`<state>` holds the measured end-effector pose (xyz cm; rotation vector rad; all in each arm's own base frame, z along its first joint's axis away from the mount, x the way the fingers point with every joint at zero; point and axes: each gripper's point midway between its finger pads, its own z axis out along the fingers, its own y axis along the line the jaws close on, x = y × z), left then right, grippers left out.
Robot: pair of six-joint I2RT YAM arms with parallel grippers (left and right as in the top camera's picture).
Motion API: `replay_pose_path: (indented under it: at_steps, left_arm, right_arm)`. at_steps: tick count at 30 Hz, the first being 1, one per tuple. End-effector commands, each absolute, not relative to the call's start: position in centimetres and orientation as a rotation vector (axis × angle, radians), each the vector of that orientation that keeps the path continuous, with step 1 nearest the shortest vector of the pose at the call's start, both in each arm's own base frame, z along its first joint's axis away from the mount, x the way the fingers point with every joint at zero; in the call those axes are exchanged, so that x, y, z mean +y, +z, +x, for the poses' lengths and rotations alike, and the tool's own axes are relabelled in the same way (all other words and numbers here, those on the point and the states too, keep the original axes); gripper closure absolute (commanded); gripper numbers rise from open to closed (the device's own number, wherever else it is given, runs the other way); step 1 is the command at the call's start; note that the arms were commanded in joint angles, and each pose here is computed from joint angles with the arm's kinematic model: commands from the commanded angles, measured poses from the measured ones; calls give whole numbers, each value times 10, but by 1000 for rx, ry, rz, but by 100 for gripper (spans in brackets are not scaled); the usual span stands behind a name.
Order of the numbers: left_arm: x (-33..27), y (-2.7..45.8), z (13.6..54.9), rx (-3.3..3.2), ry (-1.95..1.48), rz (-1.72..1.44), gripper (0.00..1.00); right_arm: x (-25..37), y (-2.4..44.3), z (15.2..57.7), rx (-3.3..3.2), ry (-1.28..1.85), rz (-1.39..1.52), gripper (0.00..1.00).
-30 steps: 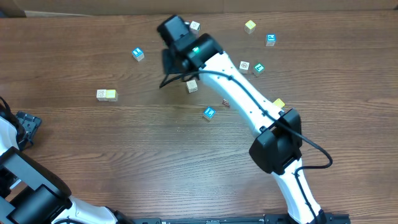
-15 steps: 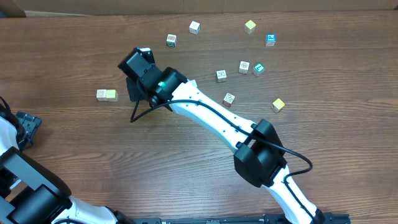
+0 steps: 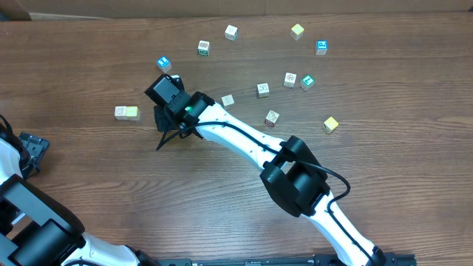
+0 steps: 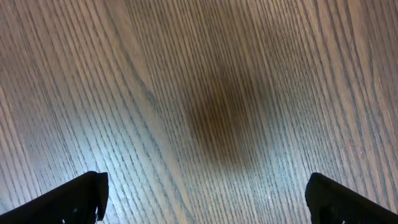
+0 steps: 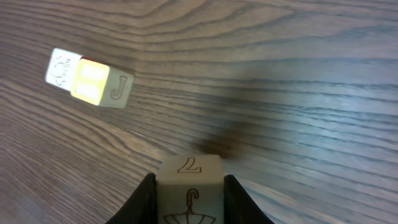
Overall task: Form a horizontal line
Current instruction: 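Carry the umbrella block left toward the bee and J blocks, then lower the umbrella block beside the J block and release it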
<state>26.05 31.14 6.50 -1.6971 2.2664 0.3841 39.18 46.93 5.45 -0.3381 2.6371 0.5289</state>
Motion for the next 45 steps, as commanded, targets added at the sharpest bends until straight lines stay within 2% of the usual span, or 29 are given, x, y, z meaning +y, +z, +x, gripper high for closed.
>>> replay_pose_path:
  at_steps: [1,4,6,16,22,23,27,29,32,39,41,45]
  left_arm:
    - [313,59,255,2282,413,-1708,1]
    - [313,59,255,2283,413,-1708,1]
    - [313,59,255,2283,413,-1708,0]
    - [313,59,255,2283,413,-1708,1]
    - [313,59,255,2283,413,-1708,0]
    - [313,59,255,2283,413,-1708,0]
    - [313,59,255,2283,413,-1708,0]
    - [313,59,255,2283,413,-1708,0]
    - [313,59,255,2282,413,-1708,0]
    - [313,59,255,2282,413,-1708,1]
    - [313,59,255,2282,413,-1708,0]
    - [313,59,255,2283,413,-1708,1]
  right_arm:
    - [473,36,385,2672,541,-354,76]
    - [473,31,385,2677,537,-355,75]
    - [473,31,385,2677,537,-355,70]
    - [475,33,387,2665,546,-353,38]
    - [469,33,396,2639,493,-325,37]
    - [467,33,398,2634,478,-319,38]
    - [463,32,399,2634,445,-311,53]
    - [459,30,397,2648,424,-311,70]
    - [445,26,402,2644,319,-288,87]
    - [436,23,402,2670,292,-281,87]
    - [440,22,398,2686,327,-293,96]
    - [452,21,384,2736,439,-333,96]
